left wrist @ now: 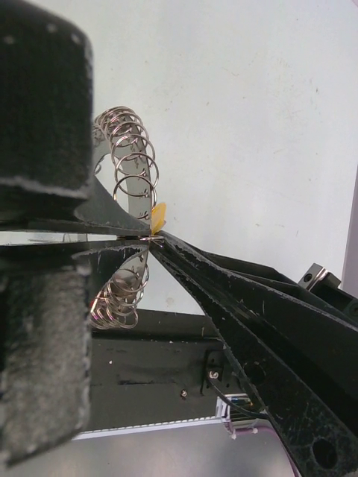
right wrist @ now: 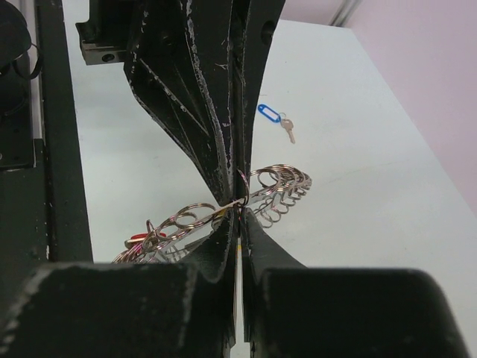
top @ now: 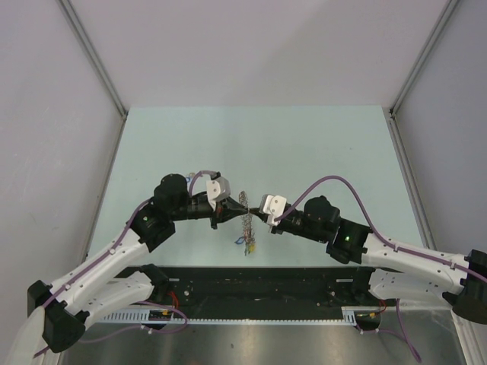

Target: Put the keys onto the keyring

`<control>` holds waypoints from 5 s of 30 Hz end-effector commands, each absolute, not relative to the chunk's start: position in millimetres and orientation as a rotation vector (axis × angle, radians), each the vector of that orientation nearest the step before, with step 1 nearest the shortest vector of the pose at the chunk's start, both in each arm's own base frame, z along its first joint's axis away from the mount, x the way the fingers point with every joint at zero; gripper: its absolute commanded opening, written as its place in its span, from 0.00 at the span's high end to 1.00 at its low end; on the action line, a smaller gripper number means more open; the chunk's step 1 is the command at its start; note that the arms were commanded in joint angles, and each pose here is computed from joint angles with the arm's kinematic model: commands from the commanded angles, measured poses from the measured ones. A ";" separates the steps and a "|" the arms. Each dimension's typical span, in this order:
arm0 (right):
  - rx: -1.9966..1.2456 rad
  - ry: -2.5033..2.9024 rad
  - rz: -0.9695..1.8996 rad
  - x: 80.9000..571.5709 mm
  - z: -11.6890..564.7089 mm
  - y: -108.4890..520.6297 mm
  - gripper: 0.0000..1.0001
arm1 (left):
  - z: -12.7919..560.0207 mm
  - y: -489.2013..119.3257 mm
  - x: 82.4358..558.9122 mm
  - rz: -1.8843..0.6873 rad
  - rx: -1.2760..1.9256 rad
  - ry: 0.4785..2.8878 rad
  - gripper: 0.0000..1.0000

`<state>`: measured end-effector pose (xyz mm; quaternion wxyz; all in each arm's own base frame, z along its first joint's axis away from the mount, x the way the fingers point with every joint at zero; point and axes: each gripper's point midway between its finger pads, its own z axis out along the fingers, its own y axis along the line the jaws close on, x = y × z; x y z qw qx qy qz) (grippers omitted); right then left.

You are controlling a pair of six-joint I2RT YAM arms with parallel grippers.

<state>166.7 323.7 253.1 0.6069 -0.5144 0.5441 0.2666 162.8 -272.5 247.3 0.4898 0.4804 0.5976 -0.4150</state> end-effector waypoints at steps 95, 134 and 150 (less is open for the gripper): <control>-1.112 1.199 0.577 176.9 247.4 336.7 1.00 | 267.2 -240.3 199.9 -1.145 0.402 1.426 1.00; -1.304 1.111 0.538 176.0 260.4 336.4 1.00 | 237.7 -234.3 172.6 -0.843 0.844 1.544 0.41; -1.365 1.092 0.559 163.9 262.8 338.5 1.00 | 215.2 -251.3 151.7 -0.744 1.622 1.381 0.49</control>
